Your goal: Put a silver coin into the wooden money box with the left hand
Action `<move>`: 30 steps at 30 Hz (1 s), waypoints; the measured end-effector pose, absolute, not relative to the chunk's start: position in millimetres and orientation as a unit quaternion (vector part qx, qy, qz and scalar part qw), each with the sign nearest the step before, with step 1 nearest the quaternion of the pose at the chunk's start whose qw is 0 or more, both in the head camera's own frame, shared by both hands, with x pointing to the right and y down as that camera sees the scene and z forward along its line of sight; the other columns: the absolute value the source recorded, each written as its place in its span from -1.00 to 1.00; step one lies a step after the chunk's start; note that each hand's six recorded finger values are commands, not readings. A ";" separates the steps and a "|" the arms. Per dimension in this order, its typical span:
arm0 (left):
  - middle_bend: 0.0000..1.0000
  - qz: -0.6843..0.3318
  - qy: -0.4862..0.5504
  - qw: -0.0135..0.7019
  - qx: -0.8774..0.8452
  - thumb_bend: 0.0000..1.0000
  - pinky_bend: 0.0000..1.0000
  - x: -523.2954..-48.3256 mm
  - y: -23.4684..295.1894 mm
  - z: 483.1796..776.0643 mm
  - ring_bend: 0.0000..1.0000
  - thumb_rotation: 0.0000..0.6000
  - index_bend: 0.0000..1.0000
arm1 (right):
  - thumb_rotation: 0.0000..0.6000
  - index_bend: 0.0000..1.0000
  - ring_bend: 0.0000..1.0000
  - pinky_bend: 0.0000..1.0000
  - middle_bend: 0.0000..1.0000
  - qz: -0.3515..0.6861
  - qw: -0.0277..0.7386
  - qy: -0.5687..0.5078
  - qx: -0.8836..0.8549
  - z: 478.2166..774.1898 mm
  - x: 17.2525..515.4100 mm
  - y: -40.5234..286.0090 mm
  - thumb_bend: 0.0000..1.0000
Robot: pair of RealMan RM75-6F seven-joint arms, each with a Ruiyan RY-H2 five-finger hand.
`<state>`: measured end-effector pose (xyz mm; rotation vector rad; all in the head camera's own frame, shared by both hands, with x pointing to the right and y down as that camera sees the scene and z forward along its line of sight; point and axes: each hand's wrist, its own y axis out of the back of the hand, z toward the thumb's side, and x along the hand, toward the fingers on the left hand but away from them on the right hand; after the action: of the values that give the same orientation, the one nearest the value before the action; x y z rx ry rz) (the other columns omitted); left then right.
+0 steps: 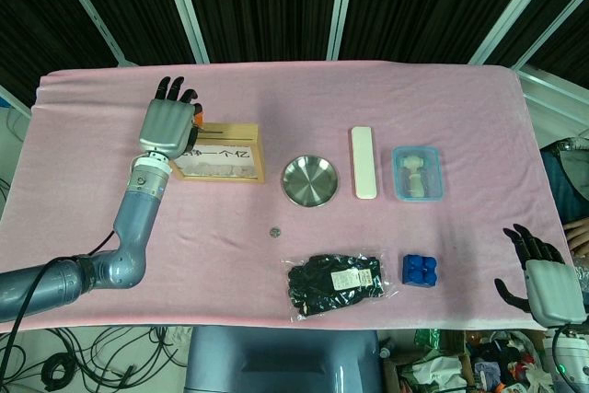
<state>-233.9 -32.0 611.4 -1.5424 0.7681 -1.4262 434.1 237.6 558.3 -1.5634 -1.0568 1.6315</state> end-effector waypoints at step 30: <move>-0.58 -0.566 0.299 0.449 -0.623 -0.08 -1.00 -227.4 -29.7 604.9 -0.99 1.00 -0.36 | 1.00 -0.72 -0.66 -0.63 -0.86 0.620 0.315 -0.403 -0.595 558.4 434.2 237.5 -0.55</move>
<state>-227.4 -29.7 604.9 -1.5416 0.7398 -1.3988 434.2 237.5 558.4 -1.5679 -1.0620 1.6320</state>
